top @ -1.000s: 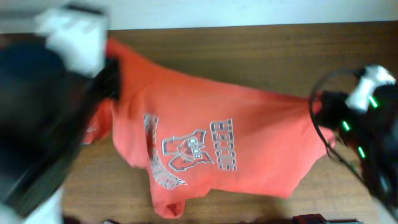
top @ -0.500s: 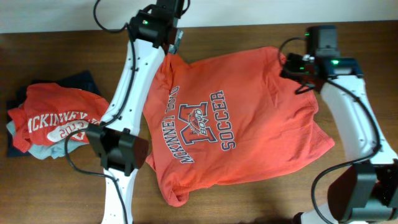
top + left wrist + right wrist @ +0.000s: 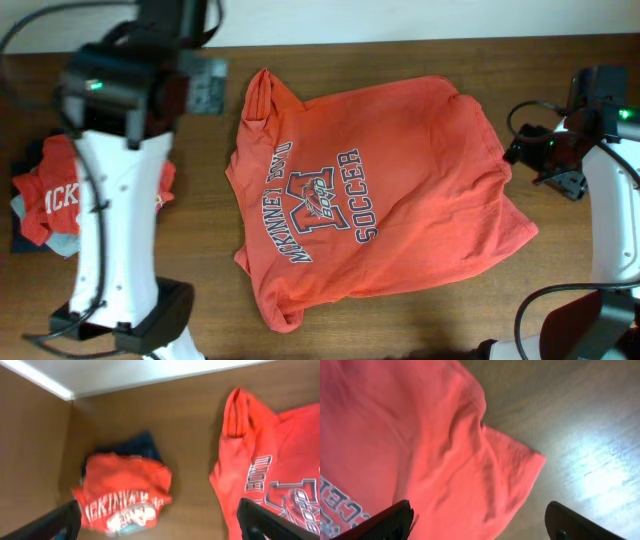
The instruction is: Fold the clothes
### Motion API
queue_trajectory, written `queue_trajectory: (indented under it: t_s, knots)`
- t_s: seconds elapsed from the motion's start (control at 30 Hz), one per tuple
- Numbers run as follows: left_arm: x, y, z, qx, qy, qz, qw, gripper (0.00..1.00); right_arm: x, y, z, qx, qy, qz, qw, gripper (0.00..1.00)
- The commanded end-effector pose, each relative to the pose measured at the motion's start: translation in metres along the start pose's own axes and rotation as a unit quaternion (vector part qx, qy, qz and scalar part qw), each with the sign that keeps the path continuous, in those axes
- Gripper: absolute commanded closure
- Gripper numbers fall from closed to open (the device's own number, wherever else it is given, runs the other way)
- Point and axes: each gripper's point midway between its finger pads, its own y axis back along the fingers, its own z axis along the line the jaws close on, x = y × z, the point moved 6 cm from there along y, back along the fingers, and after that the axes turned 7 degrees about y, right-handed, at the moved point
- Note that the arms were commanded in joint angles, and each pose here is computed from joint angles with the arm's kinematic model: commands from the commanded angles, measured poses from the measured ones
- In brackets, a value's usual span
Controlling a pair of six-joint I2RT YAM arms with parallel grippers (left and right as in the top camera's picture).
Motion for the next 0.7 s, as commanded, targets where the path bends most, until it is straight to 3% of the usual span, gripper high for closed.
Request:
queue_trajectory:
  t_s: [0.0,0.13,0.33,0.53,0.67]
  knots:
    - [0.006,-0.021,0.005,0.078,0.068,0.055,0.993,0.01,0.008,-0.011,-0.011,0.023,0.002,0.045,0.999,0.11]
    - [0.006,-0.029,0.023,0.105,0.104,0.070,0.987,0.01,0.026,-0.053,-0.038,0.047,-0.047,0.116,0.991,0.14]
    - [0.006,-0.031,0.025,0.104,0.094,0.071,0.988,0.01,0.065,-0.102,-0.064,0.020,-0.103,0.188,0.977,0.15]
    - [0.006,-0.032,0.025,0.104,0.095,0.070,0.988,0.01,0.077,-0.140,-0.054,-0.079,-0.120,0.162,0.976,0.19]
    - [0.005,-0.032,0.025,0.104,0.095,0.069,0.988,0.01,0.084,-0.156,-0.055,-0.075,-0.135,0.148,0.977,0.28]
